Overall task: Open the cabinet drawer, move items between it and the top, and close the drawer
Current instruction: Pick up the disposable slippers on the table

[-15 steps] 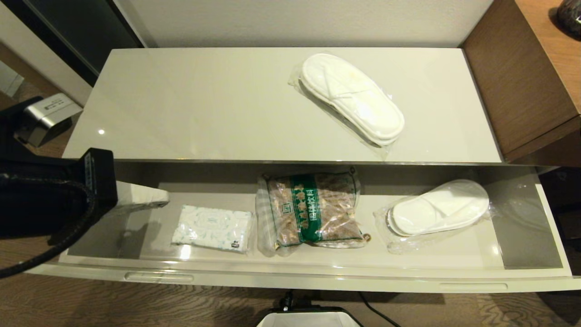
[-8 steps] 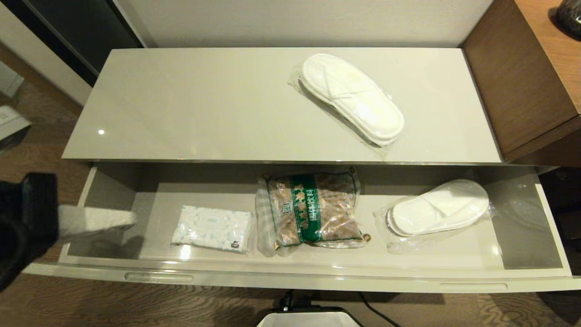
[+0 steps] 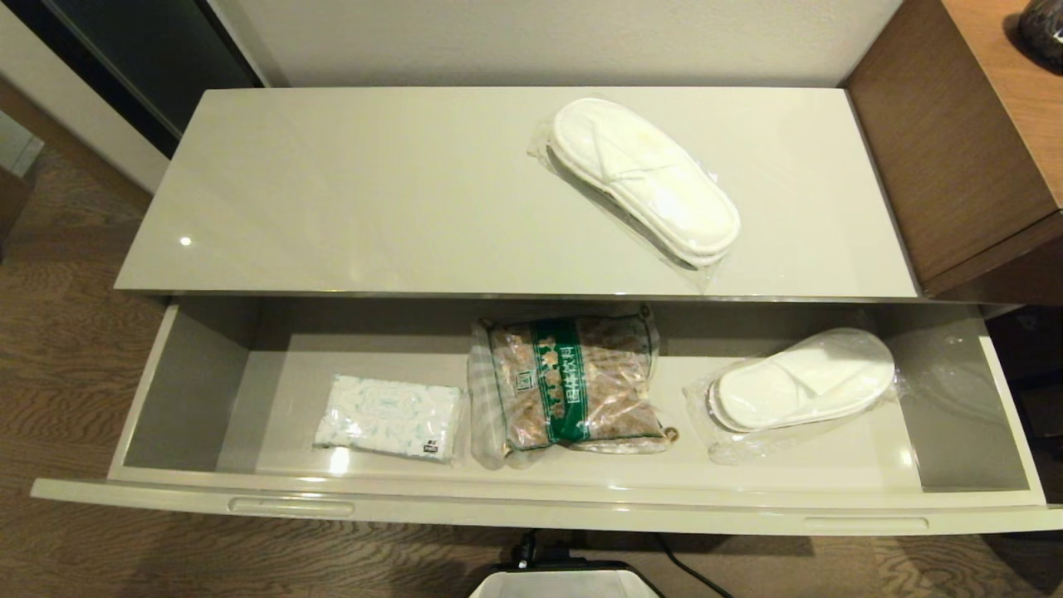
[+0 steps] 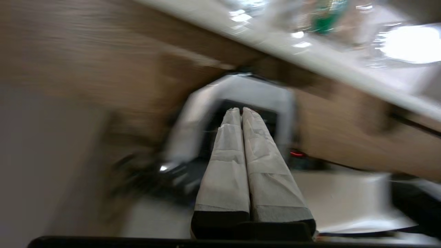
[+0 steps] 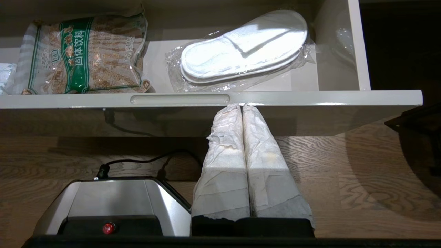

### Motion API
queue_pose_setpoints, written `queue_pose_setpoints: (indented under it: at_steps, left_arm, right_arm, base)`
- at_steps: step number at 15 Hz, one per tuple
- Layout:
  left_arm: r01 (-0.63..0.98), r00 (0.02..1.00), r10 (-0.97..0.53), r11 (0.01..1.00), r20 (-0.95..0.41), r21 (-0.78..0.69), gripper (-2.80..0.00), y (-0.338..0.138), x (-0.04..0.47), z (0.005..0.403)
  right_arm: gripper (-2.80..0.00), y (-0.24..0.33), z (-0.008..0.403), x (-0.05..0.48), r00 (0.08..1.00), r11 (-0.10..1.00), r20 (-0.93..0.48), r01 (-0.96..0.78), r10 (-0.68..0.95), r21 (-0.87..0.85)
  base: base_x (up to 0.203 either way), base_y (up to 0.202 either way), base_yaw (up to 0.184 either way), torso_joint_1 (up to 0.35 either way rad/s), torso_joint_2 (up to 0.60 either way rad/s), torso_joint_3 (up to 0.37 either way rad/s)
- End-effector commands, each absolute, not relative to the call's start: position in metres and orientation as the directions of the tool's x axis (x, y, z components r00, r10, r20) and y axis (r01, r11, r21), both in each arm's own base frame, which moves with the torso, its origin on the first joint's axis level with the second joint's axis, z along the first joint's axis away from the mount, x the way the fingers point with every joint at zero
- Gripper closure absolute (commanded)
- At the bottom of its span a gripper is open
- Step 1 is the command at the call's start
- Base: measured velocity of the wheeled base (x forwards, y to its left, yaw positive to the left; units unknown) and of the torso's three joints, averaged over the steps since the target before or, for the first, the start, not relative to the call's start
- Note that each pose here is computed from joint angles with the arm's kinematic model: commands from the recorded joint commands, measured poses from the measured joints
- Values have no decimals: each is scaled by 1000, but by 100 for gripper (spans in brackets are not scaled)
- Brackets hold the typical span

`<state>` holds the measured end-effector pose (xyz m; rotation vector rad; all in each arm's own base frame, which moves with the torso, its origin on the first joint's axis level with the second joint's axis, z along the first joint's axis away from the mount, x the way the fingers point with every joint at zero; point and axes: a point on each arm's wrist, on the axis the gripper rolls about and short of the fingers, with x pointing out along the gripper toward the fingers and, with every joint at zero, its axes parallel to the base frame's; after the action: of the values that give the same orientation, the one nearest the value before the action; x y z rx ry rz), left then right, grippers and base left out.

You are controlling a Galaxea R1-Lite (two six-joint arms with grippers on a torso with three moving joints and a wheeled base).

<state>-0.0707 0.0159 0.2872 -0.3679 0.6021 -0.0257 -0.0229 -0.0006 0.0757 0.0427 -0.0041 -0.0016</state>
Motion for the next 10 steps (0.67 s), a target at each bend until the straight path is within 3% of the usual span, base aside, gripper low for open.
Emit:
queue_pose_setpoints:
  at_steps: [1, 4, 7, 10]
  left_arm:
    - [-107, 860, -52, 954, -508, -279, 0, 21, -132, 247]
    - [-159, 817, 56, 979, -573, -131, 0, 7, -145, 187]
    - [-74, 829, 69, 997, -555, 14, 0, 2, -122, 147]
    - [-56, 945, 97, 989, -311, 138, 0, 2, -93, 128]
  right_arm:
    - [0, -1, 74, -24, 1000, 999, 23, 1, -2, 43]
    - [0, -1, 74, -24, 1000, 999, 23, 1, -2, 43]
    - [0, -1, 74, -24, 1000, 999, 23, 1, -2, 43]
    - [0, -1, 74, -24, 1000, 999, 24, 0, -2, 43]
  base:
    - [0, 0, 0, 0, 0, 0]
    - [0, 0, 0, 0, 0, 0]
    - [0, 0, 0, 0, 0, 0]
    - [0, 0, 0, 0, 0, 0]
